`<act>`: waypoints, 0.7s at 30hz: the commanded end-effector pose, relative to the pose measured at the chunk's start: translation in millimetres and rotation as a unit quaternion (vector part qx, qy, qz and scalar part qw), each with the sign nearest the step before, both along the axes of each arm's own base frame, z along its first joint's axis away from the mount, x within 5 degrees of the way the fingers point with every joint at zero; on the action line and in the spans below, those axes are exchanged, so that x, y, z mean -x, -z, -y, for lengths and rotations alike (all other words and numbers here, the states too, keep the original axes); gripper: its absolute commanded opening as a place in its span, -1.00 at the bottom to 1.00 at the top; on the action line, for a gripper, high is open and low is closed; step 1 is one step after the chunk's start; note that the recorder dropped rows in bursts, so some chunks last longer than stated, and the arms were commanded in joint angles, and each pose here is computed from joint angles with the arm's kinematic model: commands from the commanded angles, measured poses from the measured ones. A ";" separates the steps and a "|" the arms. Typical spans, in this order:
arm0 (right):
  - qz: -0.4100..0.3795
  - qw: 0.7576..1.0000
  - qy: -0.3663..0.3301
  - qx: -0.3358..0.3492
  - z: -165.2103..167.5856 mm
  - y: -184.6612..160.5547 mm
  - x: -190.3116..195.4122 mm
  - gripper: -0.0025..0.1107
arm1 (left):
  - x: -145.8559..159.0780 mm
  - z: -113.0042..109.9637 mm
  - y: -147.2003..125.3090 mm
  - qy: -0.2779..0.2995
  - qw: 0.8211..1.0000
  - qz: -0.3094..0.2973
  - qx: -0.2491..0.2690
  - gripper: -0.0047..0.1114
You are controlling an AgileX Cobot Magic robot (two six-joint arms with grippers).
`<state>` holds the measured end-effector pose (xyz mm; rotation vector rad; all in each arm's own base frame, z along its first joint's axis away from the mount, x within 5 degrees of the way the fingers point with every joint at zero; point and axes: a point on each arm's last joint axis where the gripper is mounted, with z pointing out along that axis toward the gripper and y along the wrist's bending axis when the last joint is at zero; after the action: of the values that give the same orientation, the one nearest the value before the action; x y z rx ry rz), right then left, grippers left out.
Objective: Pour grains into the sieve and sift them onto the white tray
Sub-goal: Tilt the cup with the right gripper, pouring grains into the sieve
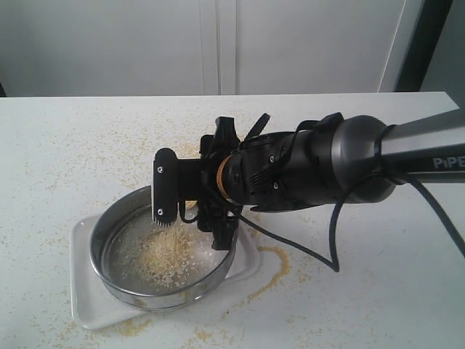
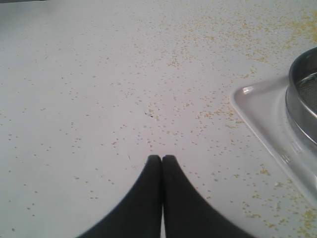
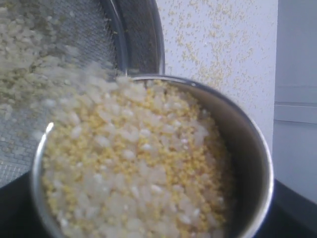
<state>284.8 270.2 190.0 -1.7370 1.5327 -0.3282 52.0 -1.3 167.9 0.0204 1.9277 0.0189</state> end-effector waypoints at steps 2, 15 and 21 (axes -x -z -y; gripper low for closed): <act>0.020 1.000 -0.005 0.000 -2.7 -10.2 -4.1 -0.96 | 0.2 0.2 1.4 -0.001 1.000 -0.002 0.005 -0.90; 0.037 0.999 -0.021 0.013 -3.4 -12.3 -5.4 -0.96 | 0.2 0.2 1.4 -0.001 1.000 -0.002 0.005 -0.90; 0.051 0.998 -0.035 0.027 -3.6 -13.1 -6.1 -0.96 | 0.2 0.2 1.4 -0.001 1.000 -0.002 0.005 -0.90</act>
<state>289.4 272.2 197.0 -1.7701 1.4506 -0.3989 52.0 -1.3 167.9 0.0204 1.9277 0.0189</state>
